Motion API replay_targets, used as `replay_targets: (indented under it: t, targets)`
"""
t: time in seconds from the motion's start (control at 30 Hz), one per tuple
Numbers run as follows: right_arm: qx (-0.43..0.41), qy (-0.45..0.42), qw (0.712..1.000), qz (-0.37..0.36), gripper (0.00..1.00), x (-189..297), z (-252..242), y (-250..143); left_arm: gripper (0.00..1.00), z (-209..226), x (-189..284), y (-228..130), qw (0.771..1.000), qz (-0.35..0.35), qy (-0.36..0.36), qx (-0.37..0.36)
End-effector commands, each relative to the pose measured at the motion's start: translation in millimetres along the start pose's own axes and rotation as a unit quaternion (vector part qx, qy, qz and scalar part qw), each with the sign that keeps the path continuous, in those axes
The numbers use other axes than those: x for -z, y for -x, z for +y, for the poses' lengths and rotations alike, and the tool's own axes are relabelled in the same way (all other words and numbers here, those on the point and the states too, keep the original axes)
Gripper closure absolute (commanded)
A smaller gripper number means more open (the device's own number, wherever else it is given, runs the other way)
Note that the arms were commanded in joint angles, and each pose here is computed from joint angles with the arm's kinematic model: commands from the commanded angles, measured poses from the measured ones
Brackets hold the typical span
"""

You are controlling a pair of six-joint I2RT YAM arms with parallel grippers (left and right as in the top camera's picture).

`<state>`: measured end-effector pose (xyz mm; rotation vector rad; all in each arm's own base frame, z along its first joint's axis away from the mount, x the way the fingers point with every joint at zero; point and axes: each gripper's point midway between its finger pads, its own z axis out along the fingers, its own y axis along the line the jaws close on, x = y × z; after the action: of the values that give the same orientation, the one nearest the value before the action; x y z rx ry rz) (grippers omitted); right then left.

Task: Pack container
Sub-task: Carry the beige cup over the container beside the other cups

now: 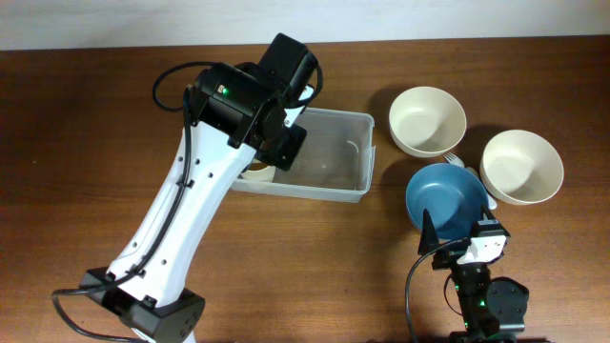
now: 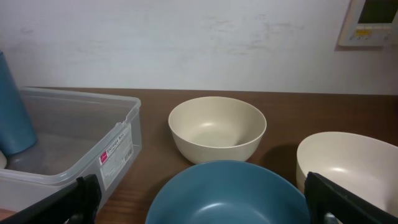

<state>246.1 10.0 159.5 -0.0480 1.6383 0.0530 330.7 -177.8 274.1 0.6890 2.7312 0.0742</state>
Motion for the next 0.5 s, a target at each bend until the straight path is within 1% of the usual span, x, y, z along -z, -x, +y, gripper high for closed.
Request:
replay_targets:
  t: [0.0, 0.3, 0.47]
  targets:
    - [-0.002, 0.0, 1.0, 0.001, 0.01, 0, 0, -2, 0.98, 2, -10, 1, 1.0, 0.015, 0.01, -0.01]
    - [-0.002, 0.0, 1.0, 0.001, 0.01, 0, 0, -2, 0.98, -1, -31, 1, 0.999, 0.043, 0.011, -0.014]
    - [-0.002, 0.0, 1.0, 0.001, 0.01, 0, 0, -2, 0.98, 5, -40, 2, 0.998, 0.054, 0.033, -0.017]
